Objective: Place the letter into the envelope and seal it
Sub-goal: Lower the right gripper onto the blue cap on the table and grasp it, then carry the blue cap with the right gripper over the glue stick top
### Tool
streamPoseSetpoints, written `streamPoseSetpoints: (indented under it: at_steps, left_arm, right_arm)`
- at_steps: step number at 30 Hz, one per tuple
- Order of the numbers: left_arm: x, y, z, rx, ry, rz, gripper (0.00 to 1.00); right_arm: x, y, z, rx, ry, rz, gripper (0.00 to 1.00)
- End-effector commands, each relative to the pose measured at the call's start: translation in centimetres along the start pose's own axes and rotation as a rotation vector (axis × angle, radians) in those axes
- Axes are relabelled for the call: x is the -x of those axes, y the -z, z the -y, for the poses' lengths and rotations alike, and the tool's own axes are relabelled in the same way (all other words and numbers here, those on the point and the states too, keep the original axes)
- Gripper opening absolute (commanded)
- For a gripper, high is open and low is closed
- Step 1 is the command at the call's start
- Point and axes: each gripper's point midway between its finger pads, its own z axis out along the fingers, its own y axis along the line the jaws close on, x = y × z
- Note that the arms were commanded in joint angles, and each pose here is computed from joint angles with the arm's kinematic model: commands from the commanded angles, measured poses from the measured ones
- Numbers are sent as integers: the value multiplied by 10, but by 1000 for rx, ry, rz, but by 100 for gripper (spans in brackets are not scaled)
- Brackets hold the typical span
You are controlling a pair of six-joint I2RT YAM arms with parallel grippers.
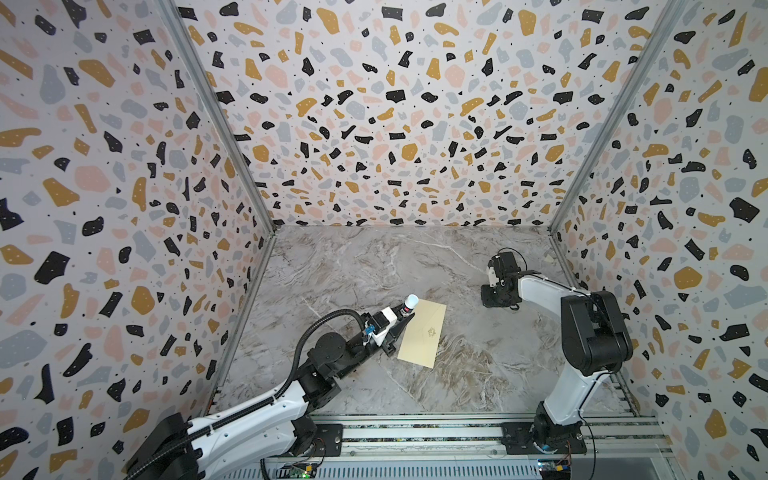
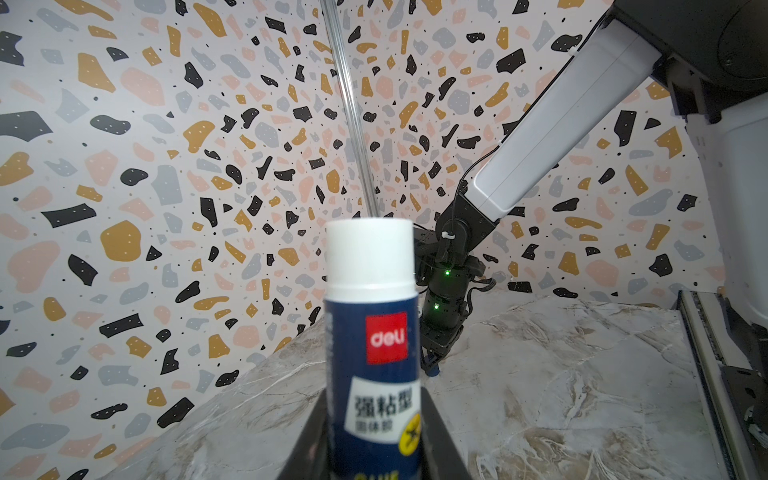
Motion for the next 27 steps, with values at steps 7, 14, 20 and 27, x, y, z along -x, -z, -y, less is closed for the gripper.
streamPoseSetpoints:
  at_steps: [7, 14, 20, 27]
  left_arm:
    - [13, 1, 0, 4, 2, 61, 0]
    - [11, 0, 0, -1, 0, 55, 0]
    - [10, -2, 4, -20, -3, 50, 0]
    - [5, -3, 7, -40, -31, 30, 0]
  right_arm:
    - [16, 18, -4, 2, 11, 44, 27]
    - [42, 77, -22, 92, 12, 176, 25]
    - [55, 154, -49, 233, 31, 320, 24]
    - [43, 236, -83, 419, 100, 424, 23]
